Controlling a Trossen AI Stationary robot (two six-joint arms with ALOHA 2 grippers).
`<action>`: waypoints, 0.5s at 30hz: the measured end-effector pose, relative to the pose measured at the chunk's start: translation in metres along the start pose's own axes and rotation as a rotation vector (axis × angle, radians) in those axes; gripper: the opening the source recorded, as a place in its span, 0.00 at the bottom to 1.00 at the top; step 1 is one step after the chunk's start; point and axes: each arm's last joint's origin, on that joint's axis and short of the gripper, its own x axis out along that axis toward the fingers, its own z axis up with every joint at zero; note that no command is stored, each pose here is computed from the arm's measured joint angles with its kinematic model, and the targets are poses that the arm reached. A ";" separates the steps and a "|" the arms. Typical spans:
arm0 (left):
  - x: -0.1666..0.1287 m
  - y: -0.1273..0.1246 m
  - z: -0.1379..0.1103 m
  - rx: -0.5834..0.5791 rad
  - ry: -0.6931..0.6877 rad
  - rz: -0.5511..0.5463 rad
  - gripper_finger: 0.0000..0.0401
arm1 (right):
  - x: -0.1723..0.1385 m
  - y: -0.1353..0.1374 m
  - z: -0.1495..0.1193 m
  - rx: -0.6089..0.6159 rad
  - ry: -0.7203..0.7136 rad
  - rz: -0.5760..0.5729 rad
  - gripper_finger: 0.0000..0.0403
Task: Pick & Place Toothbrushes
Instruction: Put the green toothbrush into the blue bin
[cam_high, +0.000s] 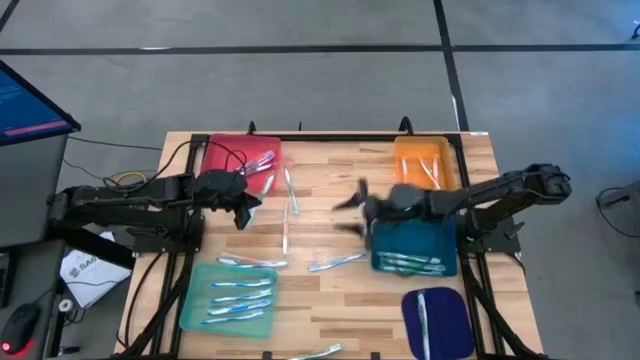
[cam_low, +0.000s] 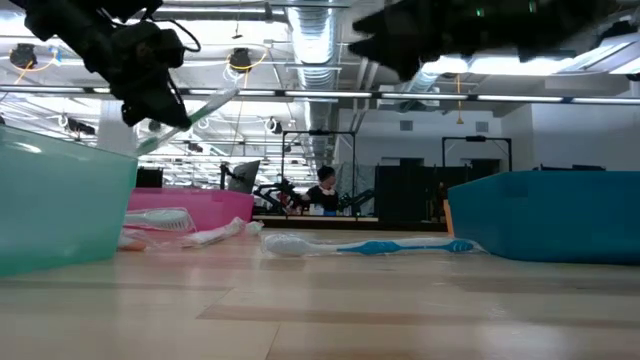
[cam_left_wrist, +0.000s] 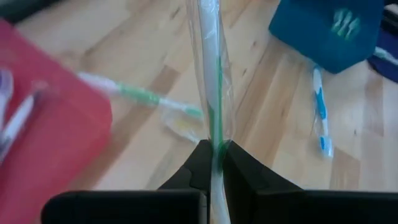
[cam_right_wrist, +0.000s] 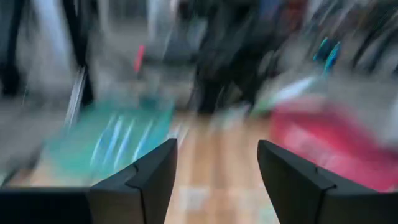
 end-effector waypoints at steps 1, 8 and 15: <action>0.000 -0.001 0.002 0.013 -0.020 -0.008 0.02 | -0.008 -0.007 -0.002 0.023 -0.120 -0.026 0.54; -0.003 -0.012 0.025 0.089 -0.246 -0.168 0.02 | -0.044 -0.025 -0.017 0.098 -0.450 -0.089 0.54; 0.005 -0.023 0.039 0.149 -0.339 -0.346 0.02 | -0.033 -0.018 -0.001 0.094 -0.448 -0.057 0.54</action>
